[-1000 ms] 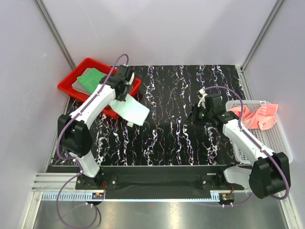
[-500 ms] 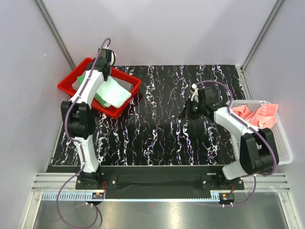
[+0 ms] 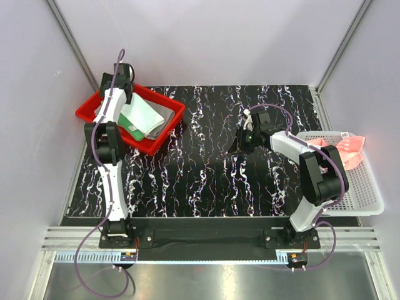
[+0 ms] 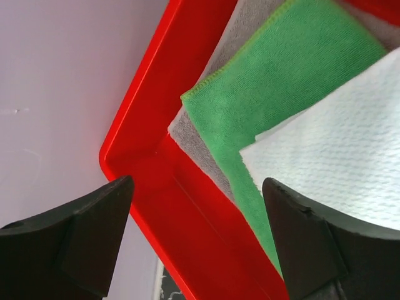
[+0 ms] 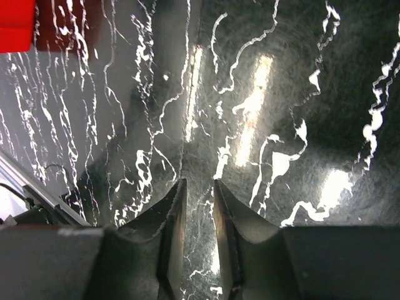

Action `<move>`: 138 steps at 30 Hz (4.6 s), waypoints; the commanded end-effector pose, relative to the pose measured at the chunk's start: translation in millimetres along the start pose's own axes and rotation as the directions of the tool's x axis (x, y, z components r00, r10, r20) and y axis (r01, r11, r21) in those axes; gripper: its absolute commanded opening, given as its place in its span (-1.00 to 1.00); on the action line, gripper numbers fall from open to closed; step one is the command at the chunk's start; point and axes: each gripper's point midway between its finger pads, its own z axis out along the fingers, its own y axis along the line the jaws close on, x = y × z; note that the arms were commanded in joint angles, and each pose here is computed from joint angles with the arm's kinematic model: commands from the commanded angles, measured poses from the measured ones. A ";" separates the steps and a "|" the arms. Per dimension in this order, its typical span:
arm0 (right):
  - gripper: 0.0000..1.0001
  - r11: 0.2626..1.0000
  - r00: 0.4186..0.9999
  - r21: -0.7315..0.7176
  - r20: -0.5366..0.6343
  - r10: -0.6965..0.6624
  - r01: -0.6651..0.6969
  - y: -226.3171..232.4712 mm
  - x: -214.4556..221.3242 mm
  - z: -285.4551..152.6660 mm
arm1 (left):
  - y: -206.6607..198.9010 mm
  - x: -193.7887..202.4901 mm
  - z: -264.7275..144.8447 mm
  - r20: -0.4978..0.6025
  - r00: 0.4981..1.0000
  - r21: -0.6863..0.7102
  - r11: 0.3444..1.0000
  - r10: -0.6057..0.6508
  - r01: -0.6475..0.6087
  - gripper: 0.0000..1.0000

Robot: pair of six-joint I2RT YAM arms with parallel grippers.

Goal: Fold and stack the towels
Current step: Neatly place the folded towel into the bin, then grab crumpled towel, then move the towel to the center of the board, then flatten out the crumpled towel

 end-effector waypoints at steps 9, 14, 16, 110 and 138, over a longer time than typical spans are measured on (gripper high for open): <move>0.99 0.970 0.962 0.238 0.273 -0.027 -0.040 4.2 -79.5 -98.1 | -57.6 -44.6 -219.5 0.192 0.943 0.452 0.877 -0.272 0.161 0.98; 0.99 0.851 0.886 0.408 0.446 0.131 -0.331 -64.8 -87.2 -162.6 | -107.1 -12.3 -321.0 0.232 0.938 0.661 0.750 -0.257 0.043 0.98; 0.99 0.770 0.837 0.466 0.523 0.158 -0.436 -94.3 -84.3 -185.9 | -112.2 -6.0 -363.2 0.286 0.913 0.715 0.699 -0.291 -0.001 0.98; -0.70 0.975 0.983 0.126 0.034 0.183 -0.186 -55.1 -18.9 -20.2 | -394.2 106.5 -392.5 -0.056 0.997 0.947 0.315 -0.046 0.068 0.53; -1.00 0.964 0.976 0.189 0.147 0.161 -0.188 -48.1 -20.2 -62.9 | -427.6 104.7 -409.3 -0.208 0.978 0.973 0.100 -0.009 0.207 -1.00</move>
